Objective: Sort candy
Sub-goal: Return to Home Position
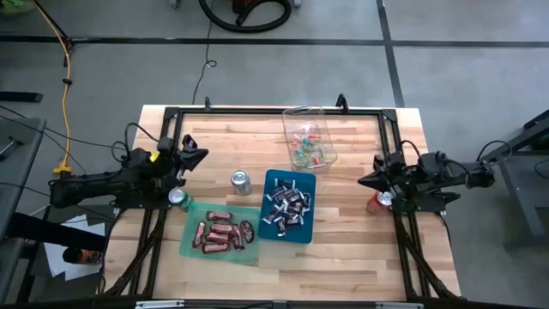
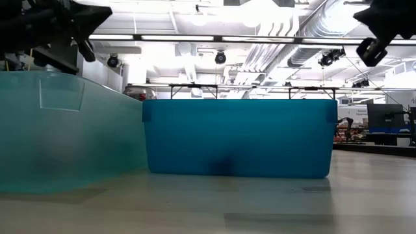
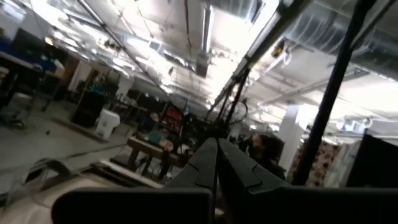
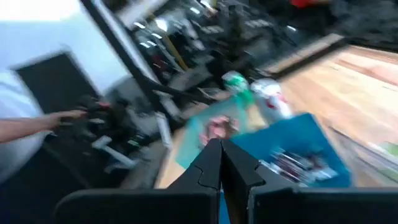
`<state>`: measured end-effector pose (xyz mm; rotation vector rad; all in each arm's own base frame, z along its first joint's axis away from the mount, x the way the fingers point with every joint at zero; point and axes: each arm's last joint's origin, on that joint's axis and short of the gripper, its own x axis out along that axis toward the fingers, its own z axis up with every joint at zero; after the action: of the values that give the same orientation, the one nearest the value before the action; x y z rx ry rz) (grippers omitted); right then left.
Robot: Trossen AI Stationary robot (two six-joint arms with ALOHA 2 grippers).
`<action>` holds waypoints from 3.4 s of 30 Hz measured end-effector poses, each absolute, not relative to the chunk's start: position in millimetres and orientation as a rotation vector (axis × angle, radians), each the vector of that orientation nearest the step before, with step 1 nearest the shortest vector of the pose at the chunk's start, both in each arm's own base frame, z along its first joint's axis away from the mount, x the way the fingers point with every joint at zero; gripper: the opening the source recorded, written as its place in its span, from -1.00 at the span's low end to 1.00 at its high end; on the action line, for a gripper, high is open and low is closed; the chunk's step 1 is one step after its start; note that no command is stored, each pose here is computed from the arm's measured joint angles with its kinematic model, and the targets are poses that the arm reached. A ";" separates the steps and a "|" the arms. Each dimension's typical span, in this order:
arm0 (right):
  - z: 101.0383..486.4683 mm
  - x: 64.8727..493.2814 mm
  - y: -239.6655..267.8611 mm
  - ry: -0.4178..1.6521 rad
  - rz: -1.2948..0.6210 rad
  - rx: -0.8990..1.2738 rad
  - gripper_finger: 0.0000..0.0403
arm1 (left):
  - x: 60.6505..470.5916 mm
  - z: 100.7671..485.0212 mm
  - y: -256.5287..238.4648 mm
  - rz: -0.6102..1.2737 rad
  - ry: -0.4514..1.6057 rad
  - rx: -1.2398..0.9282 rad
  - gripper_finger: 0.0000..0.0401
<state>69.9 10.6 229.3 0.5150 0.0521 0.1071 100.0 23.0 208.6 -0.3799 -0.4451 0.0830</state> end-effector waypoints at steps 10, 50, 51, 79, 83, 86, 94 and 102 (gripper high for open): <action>193.1 91.1 16.0 -0.080 0.209 0.567 -1.00 | 100.5 206.1 20.9 0.064 -0.413 -0.387 -1.00; 167.3 96.1 17.0 0.051 0.175 0.593 -1.00 | 88.0 206.3 9.8 -0.021 -0.429 -0.360 -1.00; 167.3 96.1 17.0 0.051 0.175 0.593 -1.00 | 88.9 204.8 7.5 -0.032 -0.409 -0.308 -1.00; 167.4 96.1 17.0 0.050 0.175 0.593 -1.00 | 97.9 168.1 -0.9 0.035 -0.017 -0.146 -1.00; 167.4 96.1 17.0 0.051 0.175 0.593 -1.00 | 97.8 168.3 -0.9 0.035 -0.018 -0.146 -1.00; 167.4 96.1 17.0 0.051 0.175 0.593 -1.00 | 97.8 168.6 -0.9 0.034 -0.021 -0.146 -1.00; 167.4 96.1 17.0 0.050 0.175 0.593 -1.00 | 97.8 168.5 -0.9 0.035 -0.020 -0.146 -1.00; 167.4 96.1 17.0 0.050 0.175 0.593 -1.00 | 97.8 168.5 -0.9 0.035 -0.020 -0.146 -1.00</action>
<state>96.1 17.0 167.4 0.5931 0.0505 0.1747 97.8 -0.9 168.5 -0.1463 -0.0196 0.0349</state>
